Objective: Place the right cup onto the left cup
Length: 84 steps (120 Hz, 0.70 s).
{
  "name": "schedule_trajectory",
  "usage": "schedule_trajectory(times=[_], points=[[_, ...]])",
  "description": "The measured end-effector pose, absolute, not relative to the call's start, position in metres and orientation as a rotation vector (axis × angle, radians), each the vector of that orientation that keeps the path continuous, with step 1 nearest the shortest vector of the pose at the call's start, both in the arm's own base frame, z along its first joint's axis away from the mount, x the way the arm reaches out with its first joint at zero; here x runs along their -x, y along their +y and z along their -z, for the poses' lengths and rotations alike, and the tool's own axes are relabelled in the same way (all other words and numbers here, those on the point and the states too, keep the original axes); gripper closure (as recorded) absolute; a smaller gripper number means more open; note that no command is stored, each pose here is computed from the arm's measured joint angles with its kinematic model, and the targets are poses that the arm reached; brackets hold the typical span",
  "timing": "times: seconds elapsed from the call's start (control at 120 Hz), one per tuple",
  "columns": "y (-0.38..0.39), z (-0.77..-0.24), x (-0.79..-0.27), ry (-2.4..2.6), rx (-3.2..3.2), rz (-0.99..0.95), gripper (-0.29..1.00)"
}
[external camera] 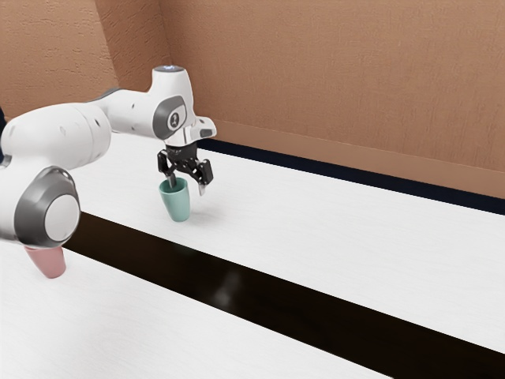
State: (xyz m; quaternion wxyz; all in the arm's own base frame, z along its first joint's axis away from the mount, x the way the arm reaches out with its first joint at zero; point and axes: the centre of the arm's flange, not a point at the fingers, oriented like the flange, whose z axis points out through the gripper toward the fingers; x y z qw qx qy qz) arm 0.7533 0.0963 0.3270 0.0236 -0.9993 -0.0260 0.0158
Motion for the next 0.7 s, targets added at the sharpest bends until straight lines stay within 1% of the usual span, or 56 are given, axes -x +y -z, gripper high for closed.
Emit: schedule_trajectory(times=[0.183,0.467,0.5,0.567,0.7], points=[[0.099,-0.323,-0.756,-0.078,3.088,-0.028,0.00],[0.101,-0.297,-0.757,-0.071,3.089,-0.051,0.01],[0.101,-0.296,-0.758,-0.071,3.088,-0.050,0.04],[0.101,-0.296,-0.758,-0.070,3.088,-0.047,0.14],[0.101,-0.297,-0.758,-0.070,3.085,-0.040,0.39]])
